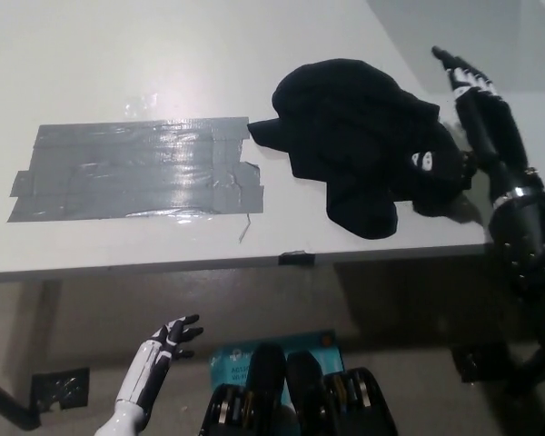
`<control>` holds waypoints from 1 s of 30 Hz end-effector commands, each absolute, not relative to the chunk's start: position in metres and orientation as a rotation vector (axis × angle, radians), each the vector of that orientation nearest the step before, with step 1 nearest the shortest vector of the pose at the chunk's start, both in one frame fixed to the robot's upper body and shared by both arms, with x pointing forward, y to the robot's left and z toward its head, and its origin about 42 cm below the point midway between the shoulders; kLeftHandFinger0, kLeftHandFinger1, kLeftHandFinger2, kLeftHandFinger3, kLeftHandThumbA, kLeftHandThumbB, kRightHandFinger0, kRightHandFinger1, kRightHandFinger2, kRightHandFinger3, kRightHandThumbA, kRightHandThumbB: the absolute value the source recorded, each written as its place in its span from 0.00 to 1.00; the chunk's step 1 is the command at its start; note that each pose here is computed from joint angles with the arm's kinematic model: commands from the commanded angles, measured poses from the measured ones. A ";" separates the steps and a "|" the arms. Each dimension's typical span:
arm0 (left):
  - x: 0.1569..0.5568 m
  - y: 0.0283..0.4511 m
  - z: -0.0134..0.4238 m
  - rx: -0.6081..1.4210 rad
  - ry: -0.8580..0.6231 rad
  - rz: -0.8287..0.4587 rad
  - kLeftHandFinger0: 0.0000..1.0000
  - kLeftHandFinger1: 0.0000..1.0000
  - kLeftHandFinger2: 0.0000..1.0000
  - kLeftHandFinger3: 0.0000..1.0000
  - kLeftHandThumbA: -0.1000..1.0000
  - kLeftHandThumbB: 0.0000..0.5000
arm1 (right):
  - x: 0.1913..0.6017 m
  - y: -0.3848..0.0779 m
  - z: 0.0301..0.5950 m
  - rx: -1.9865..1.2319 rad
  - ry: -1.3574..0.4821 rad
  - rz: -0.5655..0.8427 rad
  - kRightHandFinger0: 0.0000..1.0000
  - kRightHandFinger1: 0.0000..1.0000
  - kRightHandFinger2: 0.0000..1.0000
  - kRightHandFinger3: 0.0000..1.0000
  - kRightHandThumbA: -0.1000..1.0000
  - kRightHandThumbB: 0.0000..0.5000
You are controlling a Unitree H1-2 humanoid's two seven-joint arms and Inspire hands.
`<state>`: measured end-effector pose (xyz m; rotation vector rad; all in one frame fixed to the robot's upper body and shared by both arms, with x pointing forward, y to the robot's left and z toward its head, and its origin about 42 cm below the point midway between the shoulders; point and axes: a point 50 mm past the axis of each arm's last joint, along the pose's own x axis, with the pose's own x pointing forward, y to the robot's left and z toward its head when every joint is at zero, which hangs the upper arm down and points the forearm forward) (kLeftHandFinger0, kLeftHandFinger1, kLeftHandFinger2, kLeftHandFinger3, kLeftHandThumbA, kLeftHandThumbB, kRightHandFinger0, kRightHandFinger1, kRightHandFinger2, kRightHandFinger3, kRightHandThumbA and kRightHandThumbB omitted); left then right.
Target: A person hands a black t-shirt to the robot and rhe robot picks it up with its right hand and places it on the black spot on the desk infron tof it
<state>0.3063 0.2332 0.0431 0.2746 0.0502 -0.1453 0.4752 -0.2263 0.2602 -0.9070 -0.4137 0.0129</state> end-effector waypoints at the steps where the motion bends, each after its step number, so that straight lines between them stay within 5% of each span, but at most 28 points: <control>1: 0.332 0.233 0.068 0.322 -0.030 -0.180 0.82 0.86 0.75 0.80 1.00 0.97 | 0.327 -0.259 0.450 -0.373 -0.938 0.204 1.00 1.00 1.00 1.00 1.00 1.00; 6: 0.334 0.233 0.069 0.315 -0.030 -0.181 0.80 0.87 0.78 0.83 1.00 0.98 | 0.283 -0.257 0.441 -0.394 -1.075 0.146 1.00 1.00 1.00 1.00 1.00 1.00; 14: 0.338 0.234 0.071 0.325 -0.032 -0.180 0.83 0.90 0.81 0.85 1.00 1.00 | 0.241 -0.250 0.391 -0.335 -1.041 0.150 1.00 1.00 1.00 1.00 1.00 1.00; 18: 0.336 0.235 0.067 0.319 -0.024 -0.187 0.84 0.93 0.85 0.88 1.00 1.00 | 0.241 -0.244 0.336 -0.281 -0.870 0.183 1.00 1.00 1.00 1.00 1.00 1.00; 23: 0.331 0.235 0.063 0.320 -0.017 -0.194 0.82 0.95 0.87 0.90 1.00 1.00 | 0.255 -0.236 0.259 -0.268 -0.602 0.248 1.00 1.00 1.00 1.00 1.00 0.76; 30: 0.325 0.233 0.058 0.308 -0.021 -0.195 0.78 0.93 0.86 0.90 1.00 1.00 | 0.288 -0.229 0.144 -0.345 -0.202 0.312 1.00 1.00 1.00 1.00 1.00 0.77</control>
